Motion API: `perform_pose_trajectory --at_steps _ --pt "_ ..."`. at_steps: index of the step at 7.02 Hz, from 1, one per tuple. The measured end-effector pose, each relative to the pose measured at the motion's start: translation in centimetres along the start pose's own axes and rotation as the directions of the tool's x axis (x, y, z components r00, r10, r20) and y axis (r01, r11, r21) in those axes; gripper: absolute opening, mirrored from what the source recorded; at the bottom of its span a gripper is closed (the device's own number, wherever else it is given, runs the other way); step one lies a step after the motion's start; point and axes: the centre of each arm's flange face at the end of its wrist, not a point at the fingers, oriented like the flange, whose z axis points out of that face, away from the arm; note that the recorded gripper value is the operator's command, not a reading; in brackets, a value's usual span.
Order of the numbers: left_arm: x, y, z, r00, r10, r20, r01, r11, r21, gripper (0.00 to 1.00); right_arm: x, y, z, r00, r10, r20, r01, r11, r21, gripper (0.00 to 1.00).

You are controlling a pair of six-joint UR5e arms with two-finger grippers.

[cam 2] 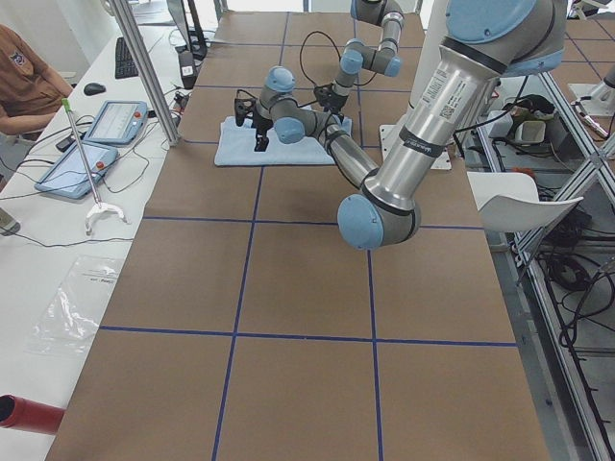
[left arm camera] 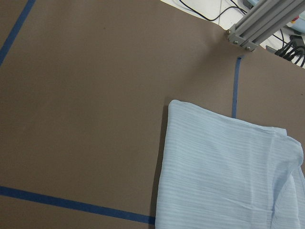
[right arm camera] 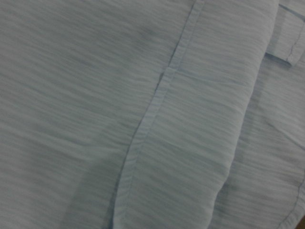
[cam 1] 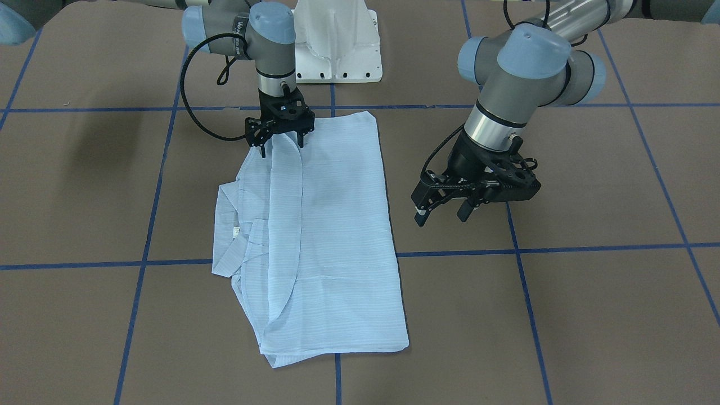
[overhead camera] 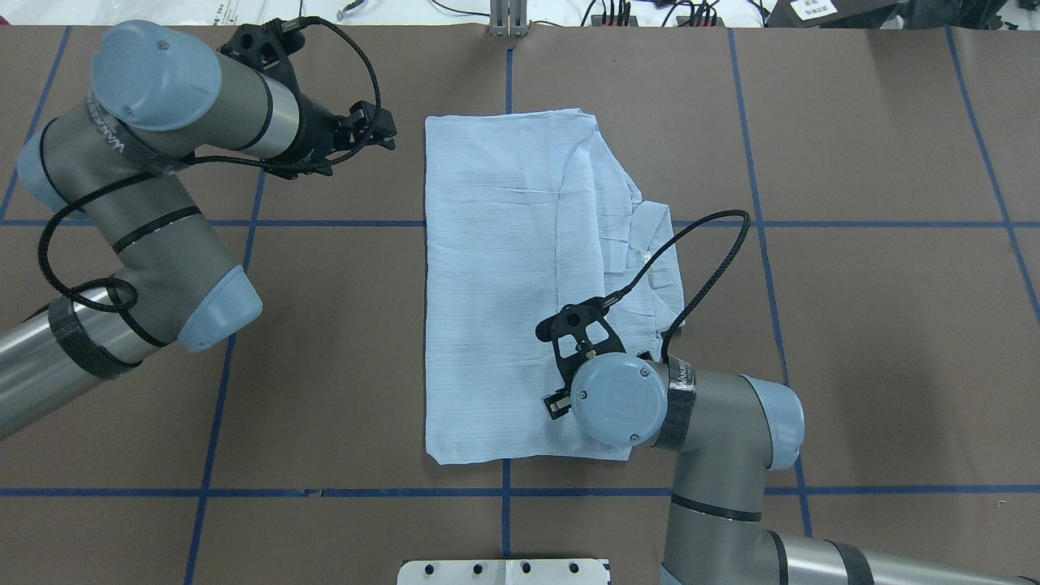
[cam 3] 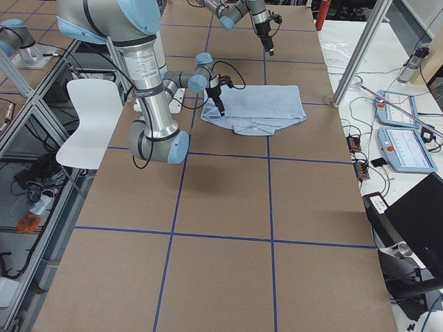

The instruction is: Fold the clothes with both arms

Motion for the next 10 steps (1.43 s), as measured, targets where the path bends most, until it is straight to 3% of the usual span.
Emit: perform_pose_trajectory --at_steps 3,5,7,8,10 --pt "0.2 0.1 0.0 1.0 0.002 -0.004 -0.002 1.0 -0.002 1.0 2.1 -0.1 0.8 1.0 -0.006 -0.025 0.005 1.0 -0.005 1.0" --pt "0.7 0.3 -0.2 1.0 0.003 -0.011 -0.003 1.0 -0.005 1.0 7.7 0.4 1.1 0.998 -0.026 -0.063 0.025 1.0 -0.016 1.0" --pt "1.3 0.8 -0.2 1.0 0.006 -0.017 -0.006 1.0 -0.011 1.0 15.7 3.9 -0.7 0.994 -0.04 -0.1 0.036 0.999 -0.041 1.0" --pt "1.4 1.0 -0.3 1.0 0.007 -0.018 -0.007 1.0 -0.012 1.0 18.0 5.4 -2.1 0.994 -0.036 -0.107 0.032 0.999 -0.045 1.0" --pt "1.5 1.1 -0.3 1.0 0.01 -0.017 -0.01 1.0 -0.015 1.0 17.6 4.0 -4.8 0.998 -0.011 -0.067 0.011 1.0 0.002 1.0"
